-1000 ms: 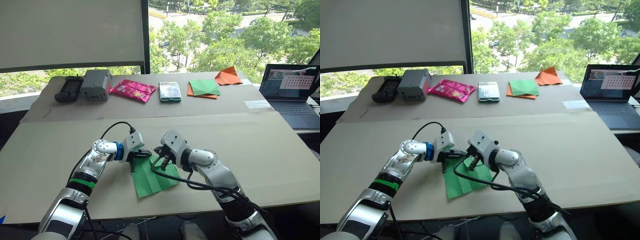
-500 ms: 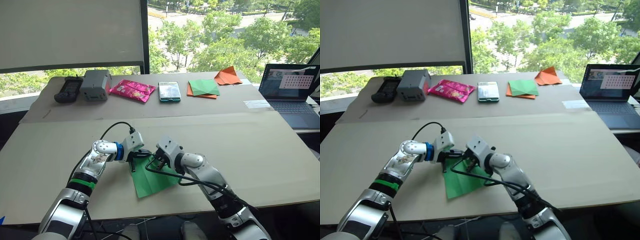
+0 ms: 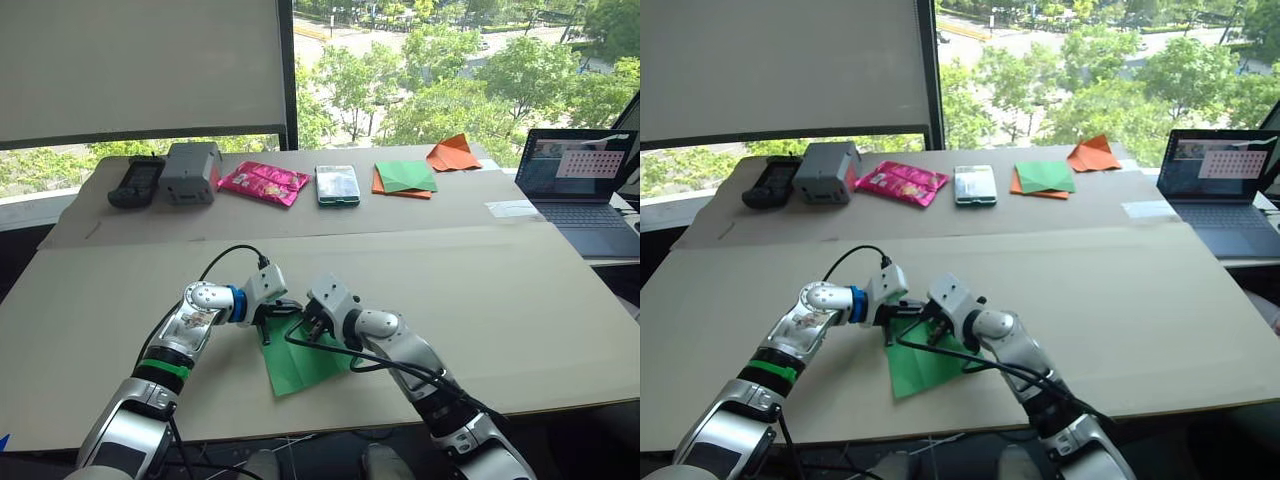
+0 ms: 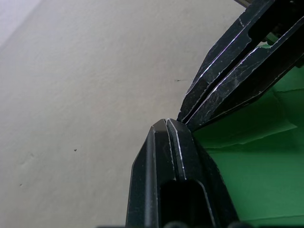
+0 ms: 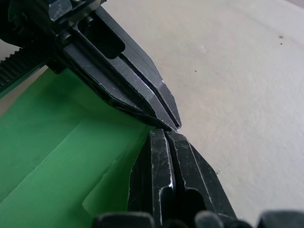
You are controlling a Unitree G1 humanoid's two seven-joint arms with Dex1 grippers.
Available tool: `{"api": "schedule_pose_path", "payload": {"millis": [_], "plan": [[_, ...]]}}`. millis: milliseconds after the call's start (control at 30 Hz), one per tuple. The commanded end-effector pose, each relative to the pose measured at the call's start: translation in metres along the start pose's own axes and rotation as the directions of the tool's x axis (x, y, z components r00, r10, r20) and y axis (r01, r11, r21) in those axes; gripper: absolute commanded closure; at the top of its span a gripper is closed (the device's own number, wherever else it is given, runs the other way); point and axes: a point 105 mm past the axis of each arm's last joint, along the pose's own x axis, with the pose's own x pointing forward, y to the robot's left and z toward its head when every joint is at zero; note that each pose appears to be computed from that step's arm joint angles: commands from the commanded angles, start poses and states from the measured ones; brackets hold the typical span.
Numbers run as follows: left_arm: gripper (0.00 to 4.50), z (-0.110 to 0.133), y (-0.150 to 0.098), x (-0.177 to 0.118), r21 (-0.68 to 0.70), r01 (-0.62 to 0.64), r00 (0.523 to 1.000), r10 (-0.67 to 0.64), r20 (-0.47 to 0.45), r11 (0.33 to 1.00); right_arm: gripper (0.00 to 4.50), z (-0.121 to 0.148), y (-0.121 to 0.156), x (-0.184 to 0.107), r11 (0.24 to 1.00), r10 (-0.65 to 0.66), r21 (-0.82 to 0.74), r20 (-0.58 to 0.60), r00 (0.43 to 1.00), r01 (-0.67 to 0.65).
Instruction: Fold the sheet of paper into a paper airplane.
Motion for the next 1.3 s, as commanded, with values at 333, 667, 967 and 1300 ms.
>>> {"api": "schedule_pose_path", "payload": {"millis": [333, 667, 967, 1300], "plan": [[4.5, -0.021, -0.007, -0.001, -0.016, 0.017, 0.996, -0.019, -0.09, 1.0, 4.49, -0.041, 0.008, -0.007, 0.996, 0.065, 0.063, -0.17, 0.983, -0.056], [4.5, -0.023, -0.008, -0.003, -0.003, 0.025, 0.994, -0.026, -0.105, 1.0, 4.49, -0.048, 0.0, -0.012, 0.995, 0.04, 0.092, -0.19, 0.981, -0.023], [4.5, -0.025, -0.008, -0.003, 0.002, 0.027, 0.993, -0.027, -0.111, 1.0, 4.49, -0.059, -0.002, -0.02, 0.992, 0.033, 0.126, -0.218, 0.975, -0.005], [4.5, -0.025, -0.01, -0.003, 0.005, 0.034, 0.993, -0.033, -0.113, 0.999, 4.49, -0.072, -0.002, -0.033, 0.987, 0.017, 0.158, -0.249, 0.968, 0.024]]}}
